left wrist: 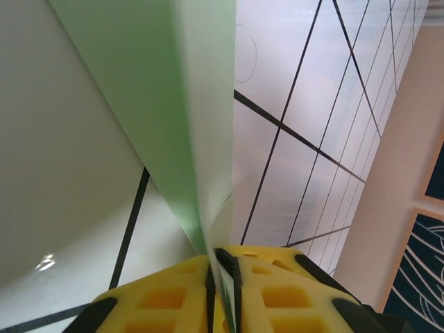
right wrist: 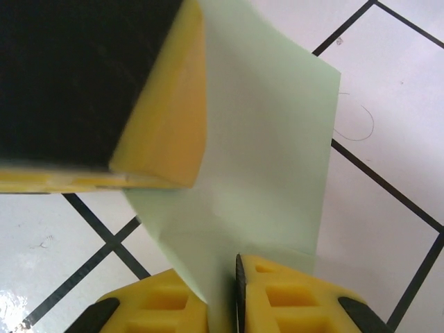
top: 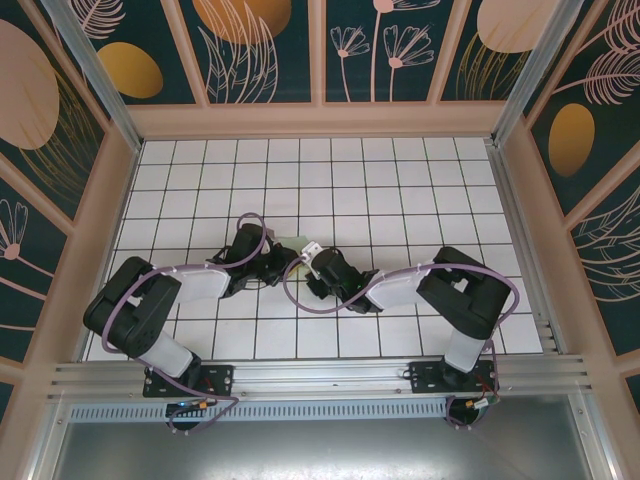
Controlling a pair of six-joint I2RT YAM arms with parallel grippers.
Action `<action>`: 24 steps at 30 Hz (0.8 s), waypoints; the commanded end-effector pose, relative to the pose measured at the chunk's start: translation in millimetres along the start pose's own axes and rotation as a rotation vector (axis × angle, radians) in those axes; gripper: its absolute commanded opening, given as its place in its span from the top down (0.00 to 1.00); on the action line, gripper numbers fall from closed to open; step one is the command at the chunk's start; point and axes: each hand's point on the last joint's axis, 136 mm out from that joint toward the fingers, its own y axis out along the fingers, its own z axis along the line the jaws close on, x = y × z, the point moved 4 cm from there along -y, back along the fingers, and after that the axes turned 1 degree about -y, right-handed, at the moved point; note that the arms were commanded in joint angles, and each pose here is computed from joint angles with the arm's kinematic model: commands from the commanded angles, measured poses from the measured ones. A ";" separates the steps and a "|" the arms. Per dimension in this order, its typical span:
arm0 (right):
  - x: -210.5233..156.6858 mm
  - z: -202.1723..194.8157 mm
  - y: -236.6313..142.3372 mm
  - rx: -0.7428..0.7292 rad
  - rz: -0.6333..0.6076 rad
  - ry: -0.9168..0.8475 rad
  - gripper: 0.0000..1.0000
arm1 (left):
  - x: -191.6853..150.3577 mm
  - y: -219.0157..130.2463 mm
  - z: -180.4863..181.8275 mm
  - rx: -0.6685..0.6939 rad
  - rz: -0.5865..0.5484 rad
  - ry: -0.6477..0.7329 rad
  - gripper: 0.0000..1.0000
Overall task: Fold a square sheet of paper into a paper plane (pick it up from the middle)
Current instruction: Fold the wing for the fifth time at the center of the table.
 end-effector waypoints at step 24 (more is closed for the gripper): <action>28.8 -2.3 -11.3 0.545 -0.028 0.425 0.90 | 14.8 -66.9 -12.4 -0.191 -0.209 0.159 0.46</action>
